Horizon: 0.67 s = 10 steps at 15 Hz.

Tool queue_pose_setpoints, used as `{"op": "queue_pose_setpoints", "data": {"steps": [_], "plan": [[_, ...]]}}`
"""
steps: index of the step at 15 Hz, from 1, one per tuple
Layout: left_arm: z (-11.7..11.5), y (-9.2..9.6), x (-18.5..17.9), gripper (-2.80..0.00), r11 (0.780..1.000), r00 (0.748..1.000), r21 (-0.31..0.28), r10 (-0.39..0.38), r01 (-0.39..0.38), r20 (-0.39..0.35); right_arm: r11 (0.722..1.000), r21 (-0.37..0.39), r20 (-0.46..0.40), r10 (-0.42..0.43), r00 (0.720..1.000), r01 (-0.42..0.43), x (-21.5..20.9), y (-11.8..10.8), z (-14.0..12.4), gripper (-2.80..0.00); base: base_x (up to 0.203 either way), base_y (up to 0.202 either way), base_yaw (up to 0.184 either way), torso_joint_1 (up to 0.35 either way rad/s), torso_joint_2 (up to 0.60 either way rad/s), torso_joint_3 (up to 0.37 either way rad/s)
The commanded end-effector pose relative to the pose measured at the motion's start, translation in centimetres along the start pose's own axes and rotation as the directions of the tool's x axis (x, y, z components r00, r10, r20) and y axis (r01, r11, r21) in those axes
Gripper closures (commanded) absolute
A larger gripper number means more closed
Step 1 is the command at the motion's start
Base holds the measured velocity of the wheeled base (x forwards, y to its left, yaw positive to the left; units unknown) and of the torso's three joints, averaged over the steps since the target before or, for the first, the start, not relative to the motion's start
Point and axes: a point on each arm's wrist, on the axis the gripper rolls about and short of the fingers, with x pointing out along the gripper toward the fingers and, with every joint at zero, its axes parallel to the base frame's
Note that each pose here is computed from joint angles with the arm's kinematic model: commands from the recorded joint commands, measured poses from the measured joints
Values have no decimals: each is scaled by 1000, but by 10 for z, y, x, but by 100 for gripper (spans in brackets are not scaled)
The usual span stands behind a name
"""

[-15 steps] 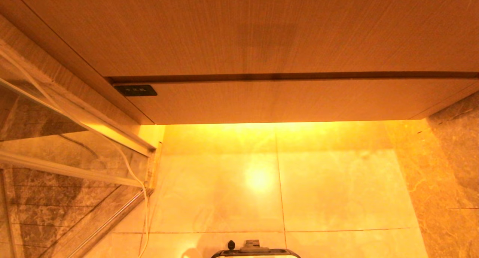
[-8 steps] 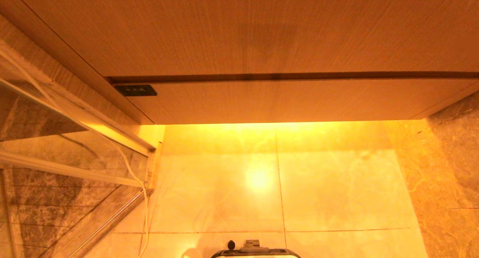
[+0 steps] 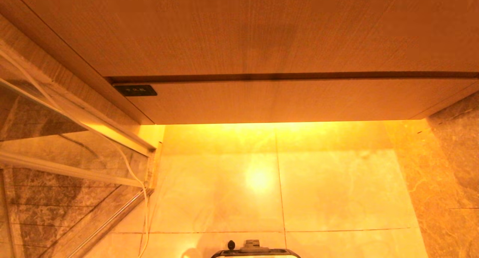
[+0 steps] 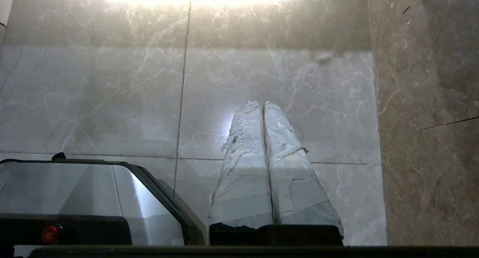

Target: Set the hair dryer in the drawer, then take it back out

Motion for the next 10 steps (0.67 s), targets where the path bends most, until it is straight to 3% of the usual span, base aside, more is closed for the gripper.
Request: {"op": "queue_pose_setpoints", "data": {"steps": [1,10], "plan": [[-1,0,0,0,1000,1000,0,0,0,-2,1000,-2,-2,2,1000,-2,0,0,0,0,0,0,0,0,0,0],[0,0,0,0,1000,1000,0,0,0,-1,1000,-9,1,4,1000,-4,0,0,0,0,0,0,0,0,0,0]]}}
